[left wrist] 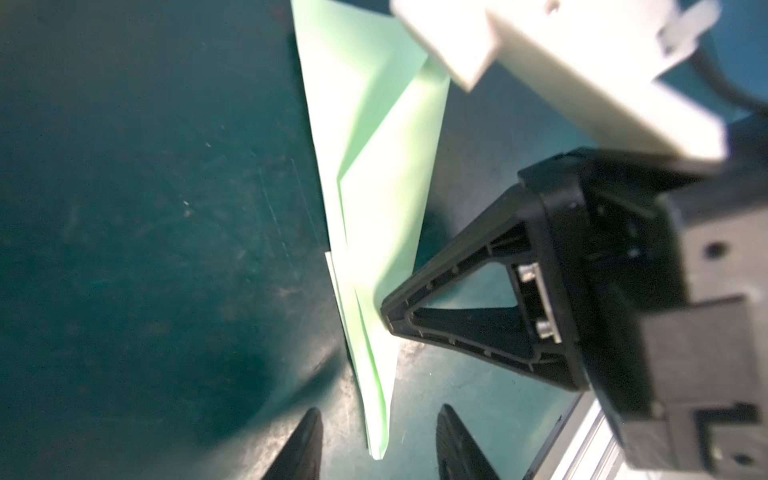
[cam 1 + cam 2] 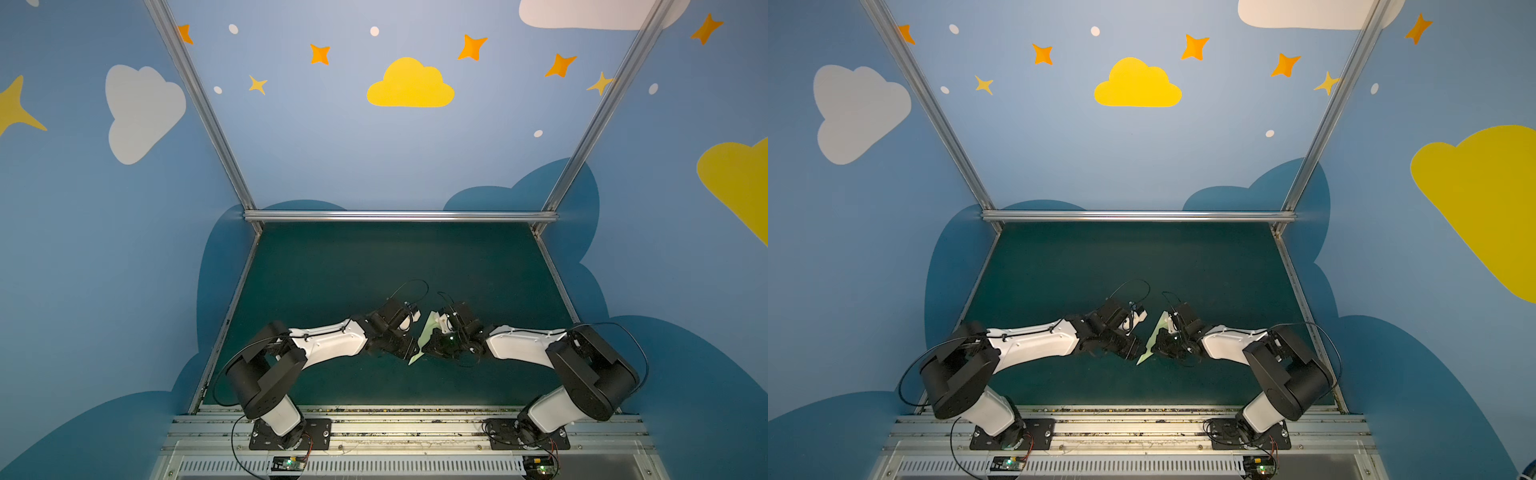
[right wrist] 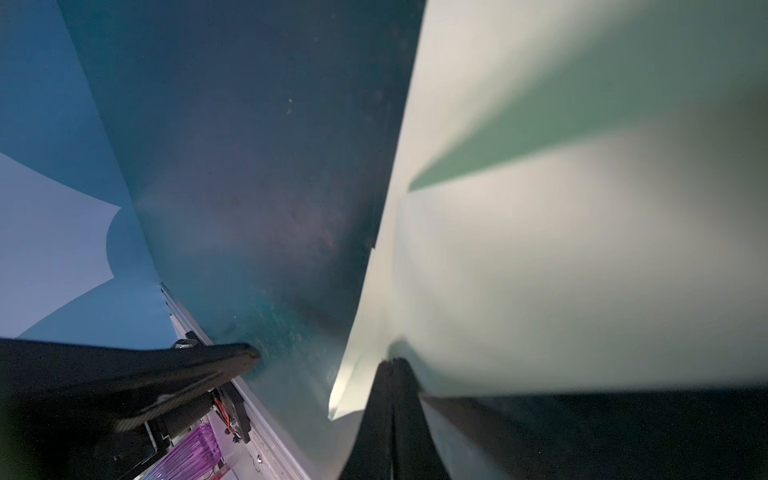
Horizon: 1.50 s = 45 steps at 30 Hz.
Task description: Fold a paper plane with a square sheet of paper (fold left side to right side)
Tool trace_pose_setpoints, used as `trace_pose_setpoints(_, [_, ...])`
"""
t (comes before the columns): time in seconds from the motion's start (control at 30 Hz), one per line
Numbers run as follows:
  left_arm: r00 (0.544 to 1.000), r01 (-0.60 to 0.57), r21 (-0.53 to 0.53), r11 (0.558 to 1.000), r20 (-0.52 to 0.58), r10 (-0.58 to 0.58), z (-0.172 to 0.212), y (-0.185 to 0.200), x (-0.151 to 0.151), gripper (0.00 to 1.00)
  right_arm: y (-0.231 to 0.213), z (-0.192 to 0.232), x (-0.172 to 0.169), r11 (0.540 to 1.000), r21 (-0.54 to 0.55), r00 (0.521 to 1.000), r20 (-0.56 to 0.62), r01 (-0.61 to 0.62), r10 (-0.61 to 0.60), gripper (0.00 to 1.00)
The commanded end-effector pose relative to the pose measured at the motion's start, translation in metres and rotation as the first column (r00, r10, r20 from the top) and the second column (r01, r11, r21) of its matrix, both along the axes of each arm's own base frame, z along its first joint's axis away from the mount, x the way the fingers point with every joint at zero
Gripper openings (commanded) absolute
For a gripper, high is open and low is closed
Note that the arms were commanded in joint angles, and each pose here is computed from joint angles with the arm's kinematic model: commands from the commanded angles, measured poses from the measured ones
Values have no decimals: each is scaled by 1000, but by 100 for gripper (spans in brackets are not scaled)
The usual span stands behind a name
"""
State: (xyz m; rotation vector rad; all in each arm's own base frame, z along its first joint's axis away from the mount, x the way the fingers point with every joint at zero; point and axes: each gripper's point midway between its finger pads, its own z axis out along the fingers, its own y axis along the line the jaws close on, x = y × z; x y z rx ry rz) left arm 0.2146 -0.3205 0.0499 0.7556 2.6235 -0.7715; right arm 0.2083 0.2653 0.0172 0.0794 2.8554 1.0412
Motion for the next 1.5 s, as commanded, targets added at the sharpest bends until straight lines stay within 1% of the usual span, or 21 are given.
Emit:
trace_pose_setpoints(0.0, [998,54,79,995,10,-55,-10,1,-8,47,-11,-16,-3,997,-73,999,-35,22,-25,0])
trace_pose_setpoints(0.1, [997,73,130,989,26,-77,-18,0,-11,46,-11,-15,-2,997,-71,999,-33,23,-25,0])
trace_pose_setpoints(0.23, [996,76,151,986,25,-81,-25,0,-13,42,-11,-13,-2,997,-66,999,-31,26,-28,0])
trace_pose_setpoints(0.33, [996,78,155,985,22,-82,-28,0,-13,39,-10,-12,-3,998,-62,999,-33,24,-26,0])
trace_pose_setpoints(0.6, [996,87,161,983,21,-91,-32,-3,-12,26,-7,-6,-1,999,-45,999,-27,20,-21,0])
trace_pose_setpoints(0.83, [995,91,170,981,16,-95,-37,-3,-12,19,-1,0,0,1000,-22,1000,-17,2,-2,0])
trace_pose_setpoints(1.1, [995,93,176,980,14,-97,-40,-2,-11,14,6,7,2,1000,4,1000,3,-23,23,0])
trace_pose_setpoints(1.47, [995,96,180,979,13,-100,-41,-1,-11,13,13,16,3,998,42,999,37,-42,40,0])
